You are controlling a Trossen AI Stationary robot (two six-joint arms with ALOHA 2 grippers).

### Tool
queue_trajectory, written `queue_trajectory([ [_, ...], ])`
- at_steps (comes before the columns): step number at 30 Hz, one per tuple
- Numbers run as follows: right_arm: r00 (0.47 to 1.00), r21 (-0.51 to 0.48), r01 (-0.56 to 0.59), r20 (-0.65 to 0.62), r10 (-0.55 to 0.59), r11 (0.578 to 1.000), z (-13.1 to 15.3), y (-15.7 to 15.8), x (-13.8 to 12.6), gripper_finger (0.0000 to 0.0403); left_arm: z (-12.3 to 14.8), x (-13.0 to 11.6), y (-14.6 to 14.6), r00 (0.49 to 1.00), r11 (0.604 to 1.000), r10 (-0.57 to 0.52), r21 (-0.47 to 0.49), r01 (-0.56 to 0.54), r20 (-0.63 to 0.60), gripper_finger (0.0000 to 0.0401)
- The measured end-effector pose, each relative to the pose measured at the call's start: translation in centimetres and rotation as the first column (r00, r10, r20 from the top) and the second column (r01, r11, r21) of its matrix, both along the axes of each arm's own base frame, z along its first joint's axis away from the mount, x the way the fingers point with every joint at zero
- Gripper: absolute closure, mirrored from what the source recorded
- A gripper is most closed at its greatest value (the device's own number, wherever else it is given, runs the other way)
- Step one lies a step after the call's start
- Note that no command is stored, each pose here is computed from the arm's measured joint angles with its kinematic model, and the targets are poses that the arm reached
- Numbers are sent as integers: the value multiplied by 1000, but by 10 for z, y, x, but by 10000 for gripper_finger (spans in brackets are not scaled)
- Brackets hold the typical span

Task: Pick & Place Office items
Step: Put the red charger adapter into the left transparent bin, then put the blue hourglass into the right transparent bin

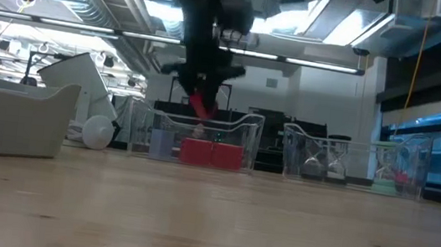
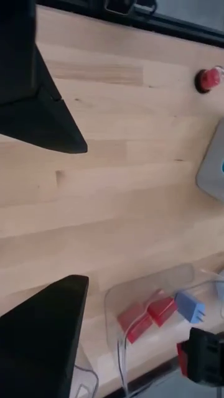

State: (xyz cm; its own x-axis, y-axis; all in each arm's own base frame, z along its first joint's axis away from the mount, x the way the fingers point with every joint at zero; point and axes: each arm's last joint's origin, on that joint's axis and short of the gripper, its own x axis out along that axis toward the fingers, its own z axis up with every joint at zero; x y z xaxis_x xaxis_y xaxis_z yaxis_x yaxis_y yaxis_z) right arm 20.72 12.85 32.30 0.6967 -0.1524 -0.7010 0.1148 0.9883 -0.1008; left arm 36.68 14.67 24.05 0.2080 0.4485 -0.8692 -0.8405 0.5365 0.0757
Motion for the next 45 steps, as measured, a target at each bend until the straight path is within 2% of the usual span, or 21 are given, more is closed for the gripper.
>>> queue_trajectory([
  [4,1000,-2,2,-1,-2,1000,0,0,0,74,-20,-3,20,999,995,15,-97,-18,-32,281],
  [13,1000,-7,-2,-2,2,1000,0,0,0,80,-46,-1,35,994,992,-9,-125,-4,-107,280],
  [20,1000,-7,-3,-2,3,1000,0,0,0,80,-48,-2,36,993,988,-57,-149,41,-107,266],
  [31,1000,-2,-9,-6,9,1000,0,0,0,79,-45,-2,35,992,987,-66,-153,50,-105,227],
  [35,999,29,-35,-31,36,999,-1,1,-1,79,-29,0,35,987,984,-99,-161,78,-129,216],
  [39,990,113,-49,-124,63,992,-5,1,-6,79,-2,3,27,974,981,-144,-154,117,-173,213],
  [42,972,195,-4,-229,49,981,-9,1,-13,79,23,8,15,963,984,-163,-100,145,-212,214],
  [45,941,284,92,-339,10,954,-13,4,-22,79,45,13,-4,953,982,-188,-42,184,-239,218],
])
